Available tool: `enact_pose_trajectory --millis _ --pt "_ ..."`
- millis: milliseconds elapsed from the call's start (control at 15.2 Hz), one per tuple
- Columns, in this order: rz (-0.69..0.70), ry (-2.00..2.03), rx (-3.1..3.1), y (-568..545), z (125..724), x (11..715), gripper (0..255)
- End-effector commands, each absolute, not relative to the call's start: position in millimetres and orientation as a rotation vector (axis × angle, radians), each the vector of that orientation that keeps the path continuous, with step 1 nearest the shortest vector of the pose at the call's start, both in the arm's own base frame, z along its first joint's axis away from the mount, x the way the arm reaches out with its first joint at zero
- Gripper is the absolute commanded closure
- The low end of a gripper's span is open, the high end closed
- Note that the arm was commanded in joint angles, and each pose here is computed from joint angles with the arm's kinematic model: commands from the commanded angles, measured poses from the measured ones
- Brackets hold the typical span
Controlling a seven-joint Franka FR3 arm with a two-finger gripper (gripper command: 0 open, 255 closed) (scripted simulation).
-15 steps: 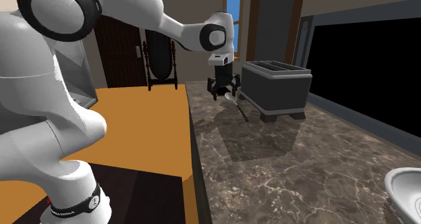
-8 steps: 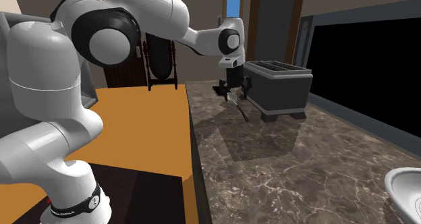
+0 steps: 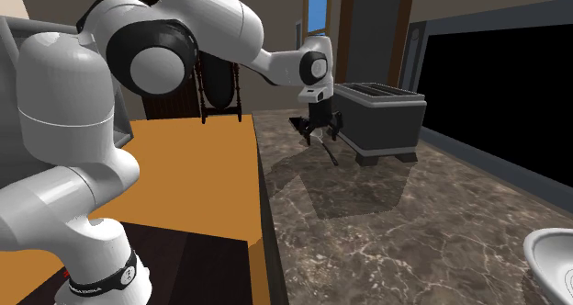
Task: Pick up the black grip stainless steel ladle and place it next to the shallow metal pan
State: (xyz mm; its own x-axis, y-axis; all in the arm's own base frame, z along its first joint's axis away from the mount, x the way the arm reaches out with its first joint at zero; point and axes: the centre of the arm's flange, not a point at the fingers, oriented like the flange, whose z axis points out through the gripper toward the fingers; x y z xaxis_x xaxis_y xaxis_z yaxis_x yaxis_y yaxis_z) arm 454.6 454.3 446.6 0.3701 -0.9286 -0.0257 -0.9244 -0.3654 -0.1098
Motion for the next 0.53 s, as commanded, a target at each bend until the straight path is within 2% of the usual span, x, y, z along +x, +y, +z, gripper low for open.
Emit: enact_pose_trajectory --millis 0,198,264,462 --pt "-0.060 1.707 -2.512 453.6 444.6 455.3 0" --pt "-0.060 1.707 -2.512 453.6 444.6 455.3 0" --pt "-0.060 1.707 -2.512 453.7 444.6 455.3 255" --pt "-0.060 1.707 -2.512 453.4 444.5 455.0 255"
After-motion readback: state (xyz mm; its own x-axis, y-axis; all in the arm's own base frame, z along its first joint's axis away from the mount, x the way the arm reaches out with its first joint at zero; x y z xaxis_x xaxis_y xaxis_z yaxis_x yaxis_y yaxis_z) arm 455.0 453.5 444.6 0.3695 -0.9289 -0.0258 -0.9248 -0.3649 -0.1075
